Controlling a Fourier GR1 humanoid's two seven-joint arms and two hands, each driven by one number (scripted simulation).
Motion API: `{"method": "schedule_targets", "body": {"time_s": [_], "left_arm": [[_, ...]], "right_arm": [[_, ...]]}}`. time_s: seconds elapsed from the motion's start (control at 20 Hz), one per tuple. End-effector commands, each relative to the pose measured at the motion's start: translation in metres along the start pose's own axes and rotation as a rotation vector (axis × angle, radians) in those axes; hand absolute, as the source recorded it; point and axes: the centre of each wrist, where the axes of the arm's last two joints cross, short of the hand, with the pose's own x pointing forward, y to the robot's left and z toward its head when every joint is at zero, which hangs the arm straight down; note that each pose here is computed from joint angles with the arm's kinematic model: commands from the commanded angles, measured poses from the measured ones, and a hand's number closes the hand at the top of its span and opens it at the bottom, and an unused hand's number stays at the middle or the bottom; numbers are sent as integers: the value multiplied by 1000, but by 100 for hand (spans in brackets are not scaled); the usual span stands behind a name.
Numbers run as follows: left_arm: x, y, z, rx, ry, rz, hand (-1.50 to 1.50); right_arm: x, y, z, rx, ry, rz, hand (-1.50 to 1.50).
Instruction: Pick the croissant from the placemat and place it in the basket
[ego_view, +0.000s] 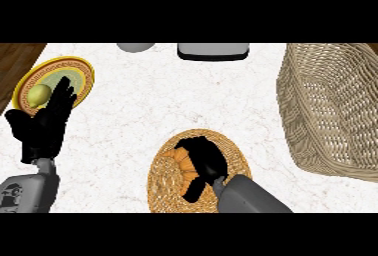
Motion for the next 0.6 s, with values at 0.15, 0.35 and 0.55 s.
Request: {"method": "schedule_targets", "body": {"time_s": [0.15,0.35,0.55], "left_arm": [[-5,4,6,29,11,-1,0],[-9,15,5,37,9,-5,0],[-10,15,7,16,20,10,0]], "right_arm": [[-69,99,119,253,-164,-18,150],[-83,103,160,127,-216,-185,150],[-93,78,200,-26,-346,-336,150]]}}
